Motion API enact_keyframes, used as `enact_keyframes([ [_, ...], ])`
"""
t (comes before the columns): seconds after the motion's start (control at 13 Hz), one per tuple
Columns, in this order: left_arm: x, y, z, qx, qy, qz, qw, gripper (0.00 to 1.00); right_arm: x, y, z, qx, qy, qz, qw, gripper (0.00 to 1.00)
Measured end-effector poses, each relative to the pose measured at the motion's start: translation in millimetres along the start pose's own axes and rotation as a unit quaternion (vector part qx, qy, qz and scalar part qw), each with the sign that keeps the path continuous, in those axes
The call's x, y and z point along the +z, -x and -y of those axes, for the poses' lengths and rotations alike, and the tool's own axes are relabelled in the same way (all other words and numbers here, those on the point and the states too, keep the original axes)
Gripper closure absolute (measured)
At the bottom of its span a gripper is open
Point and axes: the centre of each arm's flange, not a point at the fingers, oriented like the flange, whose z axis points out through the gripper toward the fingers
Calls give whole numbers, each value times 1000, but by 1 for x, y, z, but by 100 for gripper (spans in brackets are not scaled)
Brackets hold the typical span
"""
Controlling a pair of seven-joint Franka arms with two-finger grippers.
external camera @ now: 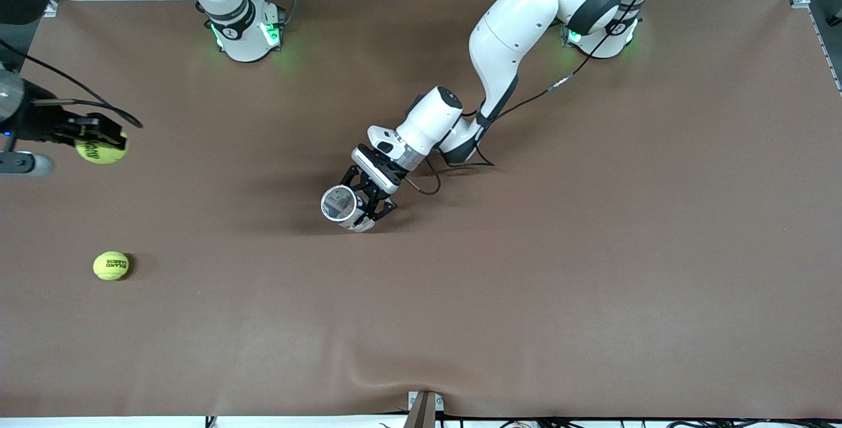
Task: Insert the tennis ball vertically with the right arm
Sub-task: 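Carry the yellow ball with the right gripper over the can opening, then lower the ball into the can and open the right gripper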
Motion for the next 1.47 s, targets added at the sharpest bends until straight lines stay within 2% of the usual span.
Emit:
enact_keyframes([
  [0.46,0,0,0,1,0,0,1000,45,22,-9,134,64,-30,-51,996,33],
  [0.77,0,0,0,1,0,0,1000,43,69,-26,192,84,-41,-53,994,33],
  [0.85,0,0,0,1,0,0,1000,40,83,-26,212,85,-42,-50,994,33],
  [1.23,0,1,0,1,0,1,1000,36,135,-9,284,86,-22,-28,996,33],
  [1.47,0,1,0,2,-1,1,1000,34,156,-7,301,79,-17,-32,996,33],
])
